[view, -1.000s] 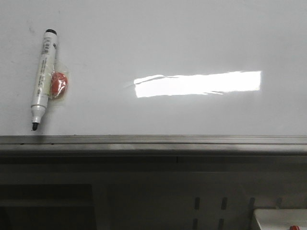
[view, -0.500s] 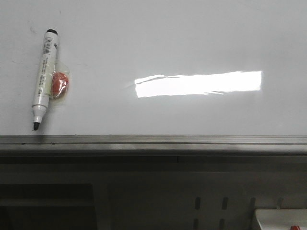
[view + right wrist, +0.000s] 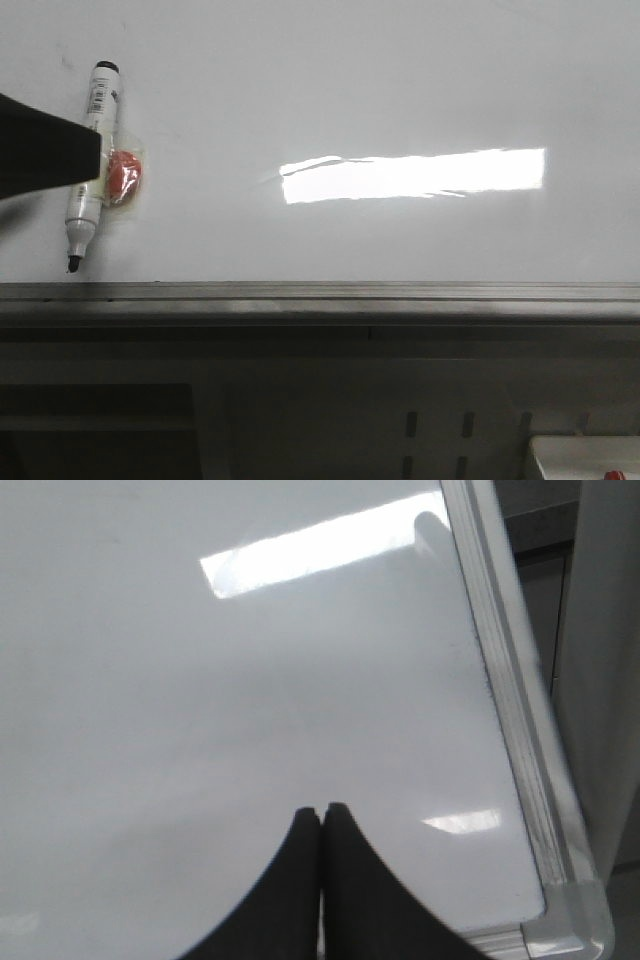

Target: Write number 4 on whiteboard

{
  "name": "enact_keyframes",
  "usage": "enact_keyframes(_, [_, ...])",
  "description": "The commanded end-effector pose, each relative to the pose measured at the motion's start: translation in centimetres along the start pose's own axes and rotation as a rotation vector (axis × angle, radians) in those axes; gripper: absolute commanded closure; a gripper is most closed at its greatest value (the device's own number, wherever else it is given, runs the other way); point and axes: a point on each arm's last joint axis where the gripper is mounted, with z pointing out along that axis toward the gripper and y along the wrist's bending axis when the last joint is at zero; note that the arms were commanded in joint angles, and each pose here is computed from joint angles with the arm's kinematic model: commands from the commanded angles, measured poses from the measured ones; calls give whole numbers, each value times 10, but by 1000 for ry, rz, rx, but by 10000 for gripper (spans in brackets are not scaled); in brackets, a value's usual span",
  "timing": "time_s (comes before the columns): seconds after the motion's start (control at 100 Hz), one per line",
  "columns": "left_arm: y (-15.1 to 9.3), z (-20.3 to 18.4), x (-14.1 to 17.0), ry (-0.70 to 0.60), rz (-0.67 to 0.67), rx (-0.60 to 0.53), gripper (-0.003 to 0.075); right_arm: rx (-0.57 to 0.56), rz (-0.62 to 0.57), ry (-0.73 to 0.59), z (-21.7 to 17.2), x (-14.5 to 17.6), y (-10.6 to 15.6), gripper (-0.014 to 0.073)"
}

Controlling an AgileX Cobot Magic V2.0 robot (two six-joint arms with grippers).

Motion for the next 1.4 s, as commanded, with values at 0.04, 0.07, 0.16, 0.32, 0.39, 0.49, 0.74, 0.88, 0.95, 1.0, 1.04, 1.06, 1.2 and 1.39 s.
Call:
enact_keyframes(0.04, [-3, 11, -12, -79, -52, 1, 265, 0, 1, -99, -1, -19, 2, 659])
enact_keyframes(0.07, [-2, 12, -10, -67, -53, -2, 265, 0, 1, -99, -1, -19, 2, 659])
enact_keyframes(0.16, [-2, 16, -7, -48, -51, -4, 265, 0, 1, -99, -1, -19, 2, 659])
enact_keyframes(0.32, [-2, 20, -4, -27, -52, -9, 282, 0, 1, -99, -1, -19, 2, 659])
enact_keyframes(0.39, [-2, 22, -2, -16, -51, -11, 282, 0, 1, -99, -1, -19, 2, 659])
enact_keyframes(0.49, [-1, 24, 1, 3, -50, -14, 305, 0, 1, -99, -1, -19, 2, 659])
enact_keyframes(0.74, [-1, 27, 8, 52, -51, -21, 741, 0, 1, -90, -1, -18, 2, 659])
enact_keyframes(0.88, [-2, 26, 6, 46, -29, -9, 741, -43, 7, -42, -2, -19, 7, 659])
enact_keyframes(0.95, [-5, 24, 4, 31, 37, 24, 741, -105, -12, -4, -5, -24, 14, 659])
enact_keyframes(1.0, [-8, 21, 1, 14, 99, 54, 741, -163, -50, 13, -9, -29, 21, 659])
enact_keyframes(1.04, [-10, 17, -2, -6, 152, 78, 741, -221, -89, 23, -12, -33, 28, 659])
enact_keyframes(1.06, [-11, 16, -4, -20, 169, 87, 741, -243, -106, 16, -14, -37, 30, 659])
enact_keyframes(1.2, [-21, 1, -17, -135, 372, 178, 741, -471, -200, -4, -24, -58, 56, 659])
enact_keyframes(1.39, [-39, -11, -23, -279, 665, 342, 741, -775, -297, 101, -24, -69, 106, 649])
